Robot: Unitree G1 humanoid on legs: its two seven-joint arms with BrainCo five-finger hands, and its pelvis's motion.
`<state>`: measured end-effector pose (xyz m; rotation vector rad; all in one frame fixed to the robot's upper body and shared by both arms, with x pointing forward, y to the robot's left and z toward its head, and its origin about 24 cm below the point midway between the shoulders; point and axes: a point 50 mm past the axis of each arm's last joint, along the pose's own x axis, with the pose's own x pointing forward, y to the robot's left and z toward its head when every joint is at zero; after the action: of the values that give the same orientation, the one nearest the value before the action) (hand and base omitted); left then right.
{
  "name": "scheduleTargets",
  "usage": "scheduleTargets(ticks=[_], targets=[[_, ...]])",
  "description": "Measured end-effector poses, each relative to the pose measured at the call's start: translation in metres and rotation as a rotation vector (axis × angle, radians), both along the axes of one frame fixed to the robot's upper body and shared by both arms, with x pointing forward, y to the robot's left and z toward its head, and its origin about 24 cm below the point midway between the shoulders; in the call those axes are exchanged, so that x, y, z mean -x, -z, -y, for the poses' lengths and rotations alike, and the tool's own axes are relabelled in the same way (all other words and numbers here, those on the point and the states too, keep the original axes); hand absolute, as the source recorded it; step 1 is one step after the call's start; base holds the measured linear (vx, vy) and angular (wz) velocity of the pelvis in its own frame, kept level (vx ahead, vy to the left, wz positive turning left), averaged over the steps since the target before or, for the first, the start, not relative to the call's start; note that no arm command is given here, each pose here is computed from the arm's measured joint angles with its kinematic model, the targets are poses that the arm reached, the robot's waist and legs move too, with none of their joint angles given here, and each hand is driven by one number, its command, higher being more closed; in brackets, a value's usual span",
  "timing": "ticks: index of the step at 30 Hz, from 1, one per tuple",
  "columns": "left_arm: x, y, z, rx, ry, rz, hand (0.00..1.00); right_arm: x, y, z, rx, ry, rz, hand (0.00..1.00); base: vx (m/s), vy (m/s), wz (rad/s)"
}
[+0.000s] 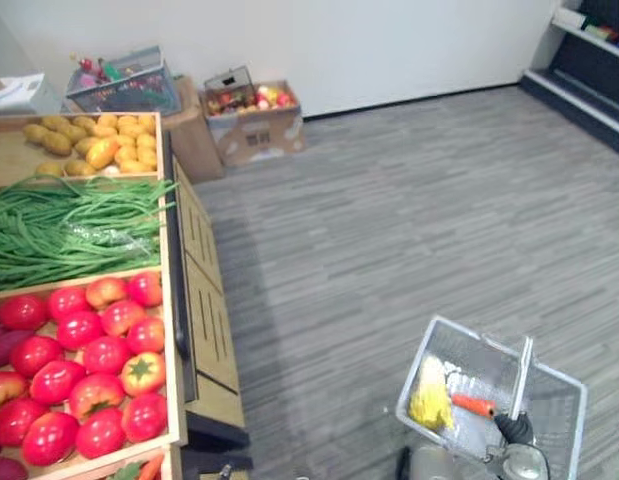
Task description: Pick vegetable in the basket
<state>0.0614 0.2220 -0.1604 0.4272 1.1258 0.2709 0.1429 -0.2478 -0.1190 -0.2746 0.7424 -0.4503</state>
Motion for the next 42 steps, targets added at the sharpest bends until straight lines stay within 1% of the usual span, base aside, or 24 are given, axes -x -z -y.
scheduleTargets(ticks=[4, 6, 10, 12, 16, 21, 28, 29, 33, 36, 42], targets=[[0.001, 0.000, 0.000, -0.001, 0.002, -0.004, 0.00, -0.004, -0.005, 0.000, 0.008, -0.015, 0.037, 1.00, 0.12, -0.127, 0.13], [0.000, 0.000, -0.001, -0.003, -0.006, 0.000, 0.00, -0.011, -0.007, -0.007, -0.009, -0.020, 0.059, 1.00, 0.17, -0.293, 0.01], [0.005, -0.001, -0.010, -0.023, -0.048, -0.005, 0.00, -0.011, -0.005, -0.019, -0.040, -0.024, 0.063, 1.00, 0.22, -0.433, 0.04], [0.004, 0.003, 0.010, 0.032, -0.085, 0.005, 0.00, -0.017, -0.009, -0.011, -0.010, -0.037, 0.065, 1.00, 0.31, -0.589, 0.05], [-0.001, 0.001, 0.008, 0.024, -0.111, 0.034, 0.00, -0.014, -0.007, -0.010, -0.009, -0.040, 0.043, 1.00, 0.22, -0.463, 0.33], [-0.004, -0.002, 0.008, 0.019, -0.120, 0.060, 0.00, 0.008, 0.001, 0.003, 0.018, -0.028, -0.040, 1.00, 0.18, -0.312, 0.16], [0.004, 0.001, 0.009, 0.021, -0.156, 0.032, 0.00, 0.014, 0.003, 0.013, 0.021, 0.027, -0.062, 1.00, 0.19, 0.051, -0.07], [0.004, 0.001, 0.008, 0.019, -0.159, 0.021, 0.00, 0.017, 0.005, 0.011, 0.006, 0.049, -0.065, 1.00, 0.20, 0.142, 0.24], [-0.001, -0.002, -0.001, -0.017, -0.122, 0.024, 0.00, 0.021, 0.009, 0.001, -0.020, 0.049, -0.071, 1.00, 0.14, 0.096, 0.33], [0.000, -0.001, 0.002, -0.012, -0.120, 0.014, 0.00, 0.021, 0.010, -0.002, -0.027, 0.046, -0.071, 1.00, 0.04, 0.029, 0.10], [-0.003, -0.001, 0.004, -0.027, -0.022, 0.002, 0.00, 0.019, 0.009, 0.001, -0.022, 0.052, -0.066, 1.00, 0.00, 0.030, 0.15]])
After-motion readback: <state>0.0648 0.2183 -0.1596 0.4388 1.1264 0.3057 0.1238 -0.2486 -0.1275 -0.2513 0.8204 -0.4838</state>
